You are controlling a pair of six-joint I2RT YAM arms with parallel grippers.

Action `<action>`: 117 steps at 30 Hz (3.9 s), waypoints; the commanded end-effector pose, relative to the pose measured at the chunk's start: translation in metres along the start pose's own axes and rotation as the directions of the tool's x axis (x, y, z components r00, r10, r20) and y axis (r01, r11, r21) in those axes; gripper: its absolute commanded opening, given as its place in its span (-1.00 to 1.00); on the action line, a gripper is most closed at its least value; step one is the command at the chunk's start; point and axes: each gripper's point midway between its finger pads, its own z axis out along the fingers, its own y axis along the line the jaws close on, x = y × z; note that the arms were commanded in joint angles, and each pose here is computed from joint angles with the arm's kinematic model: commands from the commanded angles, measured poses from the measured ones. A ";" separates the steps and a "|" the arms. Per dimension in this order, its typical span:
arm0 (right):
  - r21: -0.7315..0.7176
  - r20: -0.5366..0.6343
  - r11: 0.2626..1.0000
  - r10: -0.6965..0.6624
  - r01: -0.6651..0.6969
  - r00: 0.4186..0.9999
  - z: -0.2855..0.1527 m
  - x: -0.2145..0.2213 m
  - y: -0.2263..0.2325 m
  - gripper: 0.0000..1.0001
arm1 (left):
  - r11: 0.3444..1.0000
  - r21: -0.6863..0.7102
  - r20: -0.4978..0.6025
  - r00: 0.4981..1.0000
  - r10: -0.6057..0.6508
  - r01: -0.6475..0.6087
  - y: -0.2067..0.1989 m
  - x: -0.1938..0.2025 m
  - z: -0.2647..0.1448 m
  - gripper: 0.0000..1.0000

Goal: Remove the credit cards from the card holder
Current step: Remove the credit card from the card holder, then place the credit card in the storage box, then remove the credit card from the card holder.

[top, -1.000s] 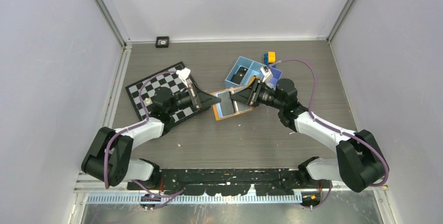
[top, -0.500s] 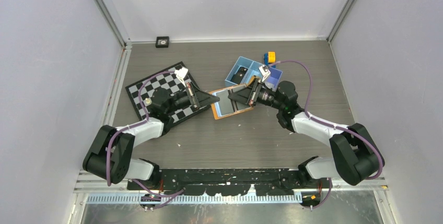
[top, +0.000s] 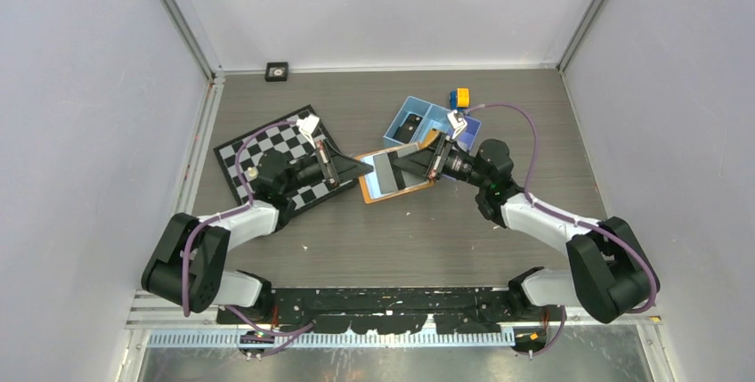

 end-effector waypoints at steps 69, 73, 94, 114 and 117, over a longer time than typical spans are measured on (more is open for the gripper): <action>0.569 0.208 0.821 -0.192 0.041 0.959 -0.033 -0.070 -0.072 0.64 | 0.866 -0.493 0.065 0.989 0.132 -0.084 0.069 -0.024 0.008 -1.00; 0.460 0.204 0.882 -0.218 0.103 0.954 -0.032 -0.050 -0.064 0.66 | 0.889 -0.451 0.073 0.990 0.118 -0.073 0.060 -0.025 0.014 -1.00; 0.342 0.126 0.912 -0.282 0.225 0.951 -0.027 -0.031 -0.050 0.75 | 0.978 -0.118 0.131 0.973 0.189 -0.174 -0.016 -0.018 0.014 -1.00; 0.061 0.105 0.978 -0.203 0.197 0.973 -0.010 -0.018 -0.009 0.34 | 0.981 -0.080 0.124 0.975 0.186 -0.177 -0.039 -0.022 0.012 -1.00; 0.055 0.121 0.977 -0.211 0.206 0.970 -0.012 -0.018 -0.005 0.11 | 0.982 -0.081 0.117 0.976 0.181 -0.172 -0.036 -0.021 0.014 -1.00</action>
